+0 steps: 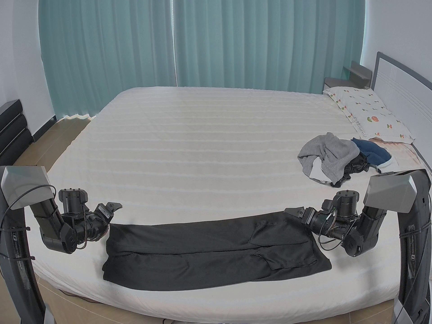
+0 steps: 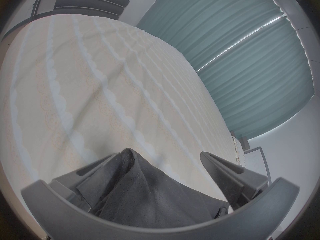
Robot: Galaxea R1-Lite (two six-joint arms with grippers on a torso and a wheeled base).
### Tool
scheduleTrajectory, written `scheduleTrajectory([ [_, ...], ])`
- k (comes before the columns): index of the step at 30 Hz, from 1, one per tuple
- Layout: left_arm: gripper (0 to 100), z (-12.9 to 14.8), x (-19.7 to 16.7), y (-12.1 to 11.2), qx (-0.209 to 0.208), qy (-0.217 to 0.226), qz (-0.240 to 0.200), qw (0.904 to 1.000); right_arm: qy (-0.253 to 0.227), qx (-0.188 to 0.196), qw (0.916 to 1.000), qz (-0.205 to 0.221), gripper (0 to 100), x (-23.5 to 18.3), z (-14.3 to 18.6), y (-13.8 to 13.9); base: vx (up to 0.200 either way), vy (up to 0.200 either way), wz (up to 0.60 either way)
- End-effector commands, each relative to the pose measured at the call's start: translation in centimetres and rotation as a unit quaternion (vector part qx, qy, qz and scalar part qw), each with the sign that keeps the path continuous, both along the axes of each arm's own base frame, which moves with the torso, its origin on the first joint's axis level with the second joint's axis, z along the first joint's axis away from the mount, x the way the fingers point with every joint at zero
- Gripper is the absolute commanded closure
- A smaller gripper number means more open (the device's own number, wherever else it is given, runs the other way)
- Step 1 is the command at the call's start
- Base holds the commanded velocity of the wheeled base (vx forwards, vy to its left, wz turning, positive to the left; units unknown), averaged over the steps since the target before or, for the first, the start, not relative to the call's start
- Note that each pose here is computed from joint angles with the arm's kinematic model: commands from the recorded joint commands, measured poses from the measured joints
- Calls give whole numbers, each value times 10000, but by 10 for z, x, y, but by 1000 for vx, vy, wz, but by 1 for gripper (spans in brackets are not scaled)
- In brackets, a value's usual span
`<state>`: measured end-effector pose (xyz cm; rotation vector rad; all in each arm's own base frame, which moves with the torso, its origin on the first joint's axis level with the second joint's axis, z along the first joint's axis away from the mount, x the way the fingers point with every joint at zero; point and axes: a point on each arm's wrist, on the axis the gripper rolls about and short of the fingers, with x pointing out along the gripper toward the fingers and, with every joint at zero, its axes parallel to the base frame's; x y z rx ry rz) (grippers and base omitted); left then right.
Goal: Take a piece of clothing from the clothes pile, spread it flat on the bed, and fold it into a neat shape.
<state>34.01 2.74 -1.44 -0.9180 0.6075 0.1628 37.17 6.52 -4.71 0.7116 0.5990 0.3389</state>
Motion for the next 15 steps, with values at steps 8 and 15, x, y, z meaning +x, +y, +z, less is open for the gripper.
scheduleTrajectory([
  [8,0,-1,1,0,30,1,7,10000,-187,-134,9997,-59,100,4,1,-3,0,0,0],
  [15,0,0,0,0,10,-13,11,10000,-424,-160,9988,-186,100,7,0,-4,0,0,0],
])
